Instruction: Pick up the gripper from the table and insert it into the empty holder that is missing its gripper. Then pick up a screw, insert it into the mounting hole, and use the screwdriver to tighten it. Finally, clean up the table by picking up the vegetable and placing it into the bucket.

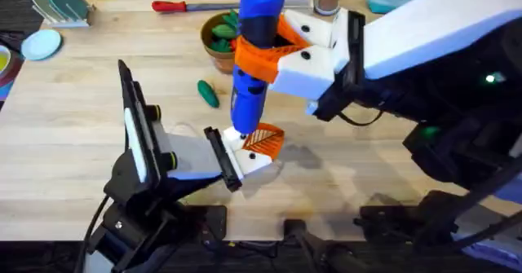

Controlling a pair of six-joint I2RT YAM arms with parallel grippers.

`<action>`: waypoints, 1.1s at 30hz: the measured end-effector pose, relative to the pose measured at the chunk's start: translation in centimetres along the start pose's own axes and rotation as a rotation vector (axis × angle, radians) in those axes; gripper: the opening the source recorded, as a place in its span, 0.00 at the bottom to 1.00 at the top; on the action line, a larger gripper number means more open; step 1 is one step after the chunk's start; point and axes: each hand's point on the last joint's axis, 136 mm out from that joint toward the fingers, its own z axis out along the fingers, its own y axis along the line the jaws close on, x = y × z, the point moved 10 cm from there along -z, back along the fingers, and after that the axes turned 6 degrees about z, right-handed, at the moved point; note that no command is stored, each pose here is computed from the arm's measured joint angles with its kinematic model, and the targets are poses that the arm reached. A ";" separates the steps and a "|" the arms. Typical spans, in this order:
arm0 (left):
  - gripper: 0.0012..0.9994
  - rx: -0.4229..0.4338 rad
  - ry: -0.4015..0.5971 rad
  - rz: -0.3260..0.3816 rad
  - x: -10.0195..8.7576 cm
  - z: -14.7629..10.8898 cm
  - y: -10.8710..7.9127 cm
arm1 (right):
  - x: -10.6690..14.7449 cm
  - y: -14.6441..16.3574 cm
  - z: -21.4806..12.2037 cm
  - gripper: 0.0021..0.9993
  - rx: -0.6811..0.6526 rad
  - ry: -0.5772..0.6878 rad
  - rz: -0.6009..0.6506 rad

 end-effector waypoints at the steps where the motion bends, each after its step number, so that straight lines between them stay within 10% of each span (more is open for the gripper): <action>1: 0.00 0.000 0.000 0.000 0.0 0.0 0.0 | -0.1 0.0 0.0 0.02 -0.003 -0.008 -0.005; 8: 0.00 0.000 0.000 0.000 0.0 0.0 0.0 | -3.0 -0.2 -0.9 0.02 -0.008 -0.178 -0.114; 23: 0.00 0.000 0.000 0.000 0.0 0.0 0.0 | -2.8 -9.1 -6.6 0.02 0.456 0.004 -0.344; 33: 0.00 0.000 0.000 0.000 0.0 0.0 0.0 | 1.0 -13.7 -11.9 0.02 0.885 0.469 -0.528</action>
